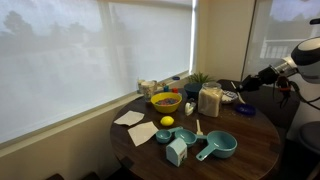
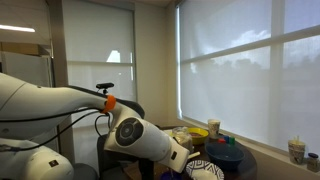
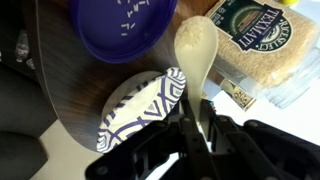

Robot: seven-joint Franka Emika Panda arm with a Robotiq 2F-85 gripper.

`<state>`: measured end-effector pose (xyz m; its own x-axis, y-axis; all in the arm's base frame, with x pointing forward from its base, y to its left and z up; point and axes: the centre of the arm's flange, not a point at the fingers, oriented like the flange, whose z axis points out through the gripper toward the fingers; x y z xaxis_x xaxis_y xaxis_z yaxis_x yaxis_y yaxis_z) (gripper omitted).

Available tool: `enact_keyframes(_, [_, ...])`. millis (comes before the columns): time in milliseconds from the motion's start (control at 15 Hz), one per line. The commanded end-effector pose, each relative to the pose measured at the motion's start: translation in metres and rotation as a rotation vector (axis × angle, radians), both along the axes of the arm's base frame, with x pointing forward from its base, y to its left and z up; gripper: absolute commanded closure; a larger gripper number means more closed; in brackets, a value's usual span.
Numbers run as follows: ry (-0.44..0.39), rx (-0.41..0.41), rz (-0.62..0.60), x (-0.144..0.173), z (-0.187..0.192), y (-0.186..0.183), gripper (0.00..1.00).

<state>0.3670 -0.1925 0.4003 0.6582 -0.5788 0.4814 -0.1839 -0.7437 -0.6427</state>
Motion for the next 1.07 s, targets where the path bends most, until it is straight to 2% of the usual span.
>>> enact_keyframes(0, [-0.045, 0.047, 0.018, -0.021, -0.016, 0.011, 0.97])
enact_keyframes(200, [-0.028, 0.074, 0.005, -0.029, -0.028, 0.003, 0.97])
enact_keyframes(267, [-0.019, 0.057, -0.002, -0.030, -0.029, 0.001, 0.97])
enact_keyframes(333, [-0.028, 0.060, -0.001, -0.029, -0.031, 0.000, 0.97])
enact_keyframes(400, [-0.052, 0.097, -0.008, -0.028, -0.030, 0.002, 0.97])
enact_keyframes(467, [-0.037, 0.067, -0.011, -0.027, -0.033, 0.000, 0.97])
enact_keyframes(533, [-0.069, 0.115, -0.015, -0.025, -0.031, 0.002, 0.97])
enact_keyframes(600, [-0.048, 0.084, -0.019, -0.026, -0.033, 0.000, 0.97])
enact_keyframes(667, [-0.078, 0.119, -0.020, -0.025, -0.033, 0.000, 0.97])
enact_keyframes(800, [-0.066, 0.106, -0.018, -0.028, -0.035, -0.003, 0.97])
enact_keyframes(867, [-0.077, 0.128, -0.020, -0.029, -0.034, -0.002, 0.97])
enact_keyframes(933, [-0.053, 0.100, -0.018, -0.030, -0.036, -0.004, 0.97])
enact_keyframes(1000, [-0.078, 0.138, -0.020, -0.030, -0.035, -0.002, 0.97])
